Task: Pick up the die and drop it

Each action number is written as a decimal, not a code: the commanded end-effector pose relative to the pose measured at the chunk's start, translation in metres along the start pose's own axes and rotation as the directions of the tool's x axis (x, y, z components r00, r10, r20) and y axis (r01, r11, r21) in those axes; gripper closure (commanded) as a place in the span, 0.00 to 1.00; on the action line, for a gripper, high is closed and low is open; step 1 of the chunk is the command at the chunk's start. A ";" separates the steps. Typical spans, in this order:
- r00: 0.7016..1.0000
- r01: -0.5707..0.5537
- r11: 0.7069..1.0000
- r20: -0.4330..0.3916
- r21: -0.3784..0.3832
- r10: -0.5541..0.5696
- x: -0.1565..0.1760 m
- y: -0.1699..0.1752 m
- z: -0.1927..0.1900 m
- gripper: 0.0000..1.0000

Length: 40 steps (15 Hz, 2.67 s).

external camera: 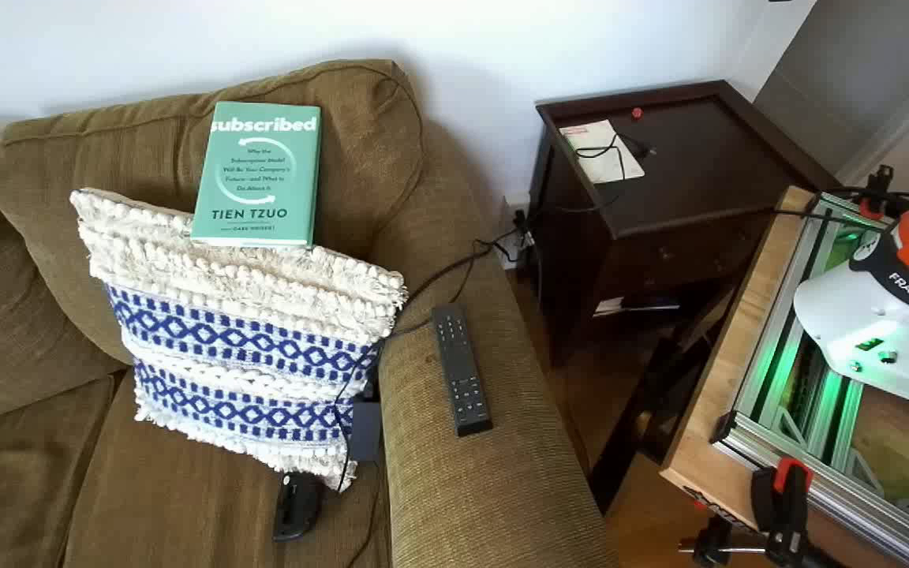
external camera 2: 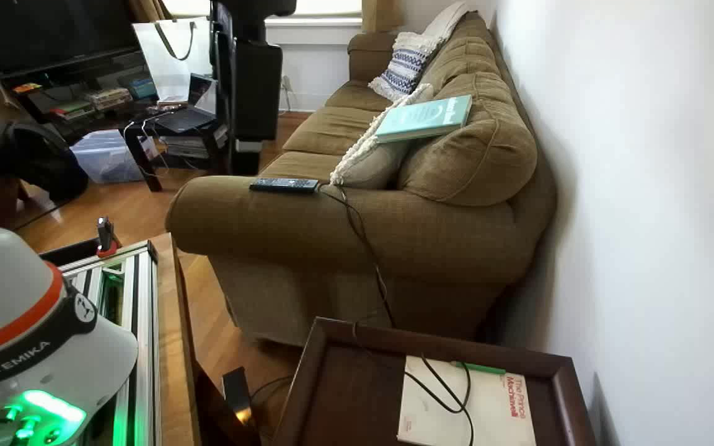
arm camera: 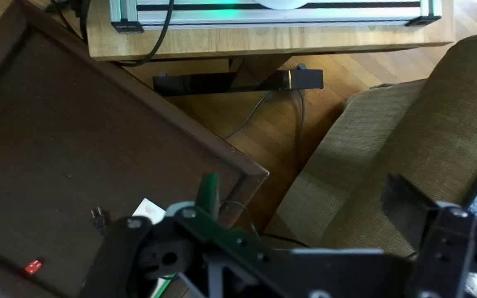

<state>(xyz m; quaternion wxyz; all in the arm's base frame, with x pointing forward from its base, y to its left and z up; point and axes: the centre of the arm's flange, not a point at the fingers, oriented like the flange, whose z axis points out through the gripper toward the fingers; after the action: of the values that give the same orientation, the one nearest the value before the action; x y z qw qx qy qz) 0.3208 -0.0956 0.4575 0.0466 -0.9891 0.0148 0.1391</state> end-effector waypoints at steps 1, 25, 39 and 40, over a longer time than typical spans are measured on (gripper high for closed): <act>1.000 0.000 1.000 0.000 0.000 0.000 0.000 0.000 0.000 0.00; 0.807 0.539 0.687 0.531 -0.487 -0.257 0.223 -0.005 0.147 0.00; 0.734 0.607 0.581 0.663 -0.542 -0.148 0.233 0.058 0.240 0.00; 0.736 0.606 0.581 0.661 -0.544 -0.148 0.234 0.058 0.239 0.00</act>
<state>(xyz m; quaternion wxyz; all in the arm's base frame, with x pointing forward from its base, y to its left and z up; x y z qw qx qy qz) 0.4779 -0.1344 0.1592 -0.3204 -0.8145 -0.2778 0.3960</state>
